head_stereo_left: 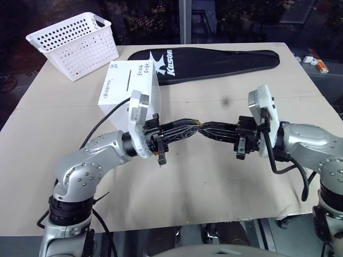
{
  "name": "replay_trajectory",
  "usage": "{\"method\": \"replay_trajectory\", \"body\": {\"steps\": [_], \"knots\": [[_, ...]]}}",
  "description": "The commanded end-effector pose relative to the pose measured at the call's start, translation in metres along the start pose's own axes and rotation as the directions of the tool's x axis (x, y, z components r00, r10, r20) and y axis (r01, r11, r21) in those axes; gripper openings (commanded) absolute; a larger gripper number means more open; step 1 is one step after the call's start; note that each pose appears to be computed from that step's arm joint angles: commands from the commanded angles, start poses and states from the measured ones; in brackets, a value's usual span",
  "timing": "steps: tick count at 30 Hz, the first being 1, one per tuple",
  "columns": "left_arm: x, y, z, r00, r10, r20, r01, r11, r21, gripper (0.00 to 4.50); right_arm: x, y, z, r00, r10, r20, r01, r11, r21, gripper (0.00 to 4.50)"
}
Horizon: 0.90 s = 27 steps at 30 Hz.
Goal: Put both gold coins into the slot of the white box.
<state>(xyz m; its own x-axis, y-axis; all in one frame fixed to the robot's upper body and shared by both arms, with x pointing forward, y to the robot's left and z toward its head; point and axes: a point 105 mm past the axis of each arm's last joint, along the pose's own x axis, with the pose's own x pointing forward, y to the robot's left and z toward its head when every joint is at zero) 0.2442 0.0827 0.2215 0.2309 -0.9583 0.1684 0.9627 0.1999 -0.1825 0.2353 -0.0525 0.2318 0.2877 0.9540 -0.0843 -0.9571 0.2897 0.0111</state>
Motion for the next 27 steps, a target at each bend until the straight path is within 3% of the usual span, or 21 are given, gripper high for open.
{"method": "replay_trajectory", "body": {"steps": [1,7,8,10,14,15,17,20,22,23,27], "knots": [[0.003,-0.007,0.004,0.999,-0.033,0.009,0.033,0.999,0.014,0.05,0.001,0.010,0.010,0.999,0.040,0.030,-0.038,0.998,-0.046,0.00],[0.001,-0.006,0.006,0.999,-0.028,0.023,0.028,1.000,0.006,0.05,0.002,0.008,0.010,0.999,0.033,0.031,-0.031,0.998,-0.049,0.00],[0.000,-0.005,0.008,0.999,-0.018,0.032,0.018,1.000,0.005,0.00,0.001,0.008,0.010,0.999,0.037,0.037,-0.035,0.998,-0.046,0.68],[-0.003,-0.002,0.013,0.999,0.007,0.053,-0.007,1.000,0.000,0.00,-0.001,0.006,0.010,0.999,0.028,0.032,-0.026,0.998,-0.052,1.37],[-0.013,0.005,0.027,0.988,0.094,0.122,-0.091,0.995,-0.028,0.00,-0.014,-0.007,0.008,0.999,-0.046,0.014,0.047,0.996,-0.075,3.17],[-0.015,0.005,0.029,0.986,0.107,0.129,-0.104,0.994,-0.033,0.00,-0.017,-0.008,0.007,0.999,-0.053,0.011,0.053,0.996,-0.078,3.90],[-0.020,0.010,0.043,0.968,0.172,0.185,-0.167,0.985,-0.041,0.00,-0.027,-0.015,0.009,0.995,-0.102,0.007,0.102,0.989,-0.109,4.33],[-0.039,0.027,0.094,0.857,0.377,0.352,-0.402,0.916,-0.003,0.00,-0.048,-0.020,0.019,0.990,-0.142,0.005,0.140,0.969,-0.203,4.44],[-0.053,0.047,0.123,0.725,0.565,0.394,-0.634,0.771,0.062,0.00,-0.054,-0.025,0.027,0.986,-0.165,0.014,0.163,0.951,-0.263,4.44],[-0.059,0.053,0.133,0.687,0.605,0.404,-0.678,0.733,0.054,0.00,-0.053,-0.028,0.031,0.985,-0.170,0.022,0.169,0.944,-0.284,4.44],[-0.072,0.085,0.153,0.613,0.740,0.278,-0.774,0.633,0.022,0.00,-0.043,-0.033,0.041,0.988,-0.149,0.047,0.156,0.927,-0.341,4.44]]}}
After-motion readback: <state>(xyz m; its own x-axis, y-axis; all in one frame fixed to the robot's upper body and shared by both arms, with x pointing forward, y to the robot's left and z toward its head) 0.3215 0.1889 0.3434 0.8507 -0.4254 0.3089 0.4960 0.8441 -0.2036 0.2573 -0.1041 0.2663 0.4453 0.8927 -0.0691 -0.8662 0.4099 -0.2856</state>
